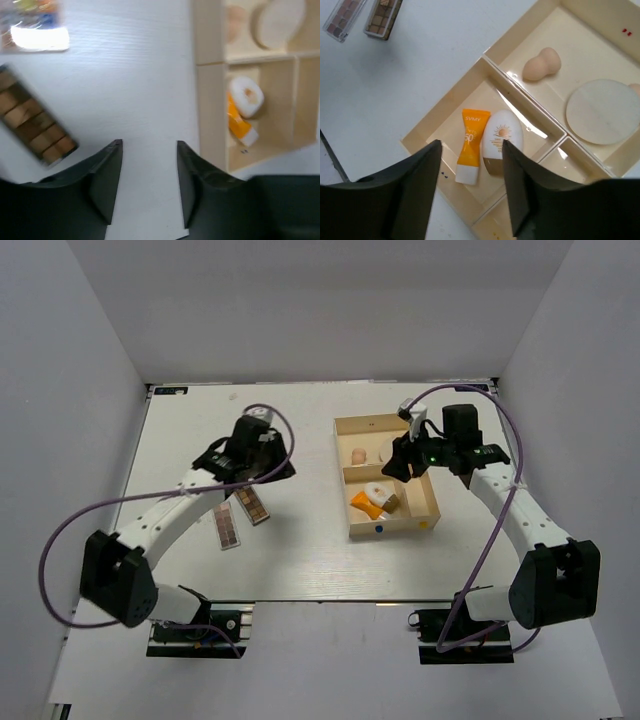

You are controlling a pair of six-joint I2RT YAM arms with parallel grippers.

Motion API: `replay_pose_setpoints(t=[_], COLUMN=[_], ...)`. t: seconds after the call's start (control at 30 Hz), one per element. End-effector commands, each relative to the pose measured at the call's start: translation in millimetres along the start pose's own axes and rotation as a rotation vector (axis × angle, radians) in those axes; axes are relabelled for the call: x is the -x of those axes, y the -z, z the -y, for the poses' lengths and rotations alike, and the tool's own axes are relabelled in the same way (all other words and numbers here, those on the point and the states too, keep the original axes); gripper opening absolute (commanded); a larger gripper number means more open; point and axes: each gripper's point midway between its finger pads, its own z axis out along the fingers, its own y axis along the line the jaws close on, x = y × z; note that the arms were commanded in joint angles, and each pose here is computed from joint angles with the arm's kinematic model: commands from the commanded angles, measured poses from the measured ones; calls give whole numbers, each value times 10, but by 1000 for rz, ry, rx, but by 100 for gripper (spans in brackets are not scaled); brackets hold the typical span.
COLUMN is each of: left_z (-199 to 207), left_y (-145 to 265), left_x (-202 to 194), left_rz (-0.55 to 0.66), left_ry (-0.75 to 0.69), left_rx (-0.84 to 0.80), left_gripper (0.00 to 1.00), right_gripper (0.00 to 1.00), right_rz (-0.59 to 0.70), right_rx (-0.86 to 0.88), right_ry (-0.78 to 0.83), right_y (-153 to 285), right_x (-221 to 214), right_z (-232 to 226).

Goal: Organize the makeup

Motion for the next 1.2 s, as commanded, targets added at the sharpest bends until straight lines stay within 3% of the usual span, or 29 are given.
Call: replay_pose_setpoints(t=[0.0, 0.07, 0.2, 0.27, 0.5, 0.9, 1.0, 1.03, 1.17], left_z=[-772, -1043, -1410, -1572, -1993, -2246, -2244, -2240, -2186], left_y=[290, 417, 403, 403, 410, 47, 15, 10, 51], left_x=[-219, -349, -779, -964, -1045, -1231, -1219, -1221, -1245], left_rz=[4, -17, -139, -194, -214, -340, -350, -350, -348], left_ry=[135, 196, 240, 263, 290, 257, 259, 260, 272], left_rx=[288, 382, 508, 585, 752, 708, 694, 691, 663], left_gripper=[60, 74, 83, 84, 90, 88, 70, 49, 23], right_gripper=[61, 69, 72, 72, 73, 74, 74, 74, 74], right_rz=[50, 36, 28, 25, 17, 17, 16, 18, 17], right_rx=[52, 63, 96, 100, 76, 37, 31, 27, 10], right_ry=[95, 95, 102, 100, 94, 96, 94, 94, 91], right_y=[-36, -88, -201, -239, -252, -170, -169, -166, -149], right_x=[280, 267, 321, 329, 290, 195, 184, 192, 189], right_z=[-137, -151, -273, -299, -297, -285, -273, -262, -232])
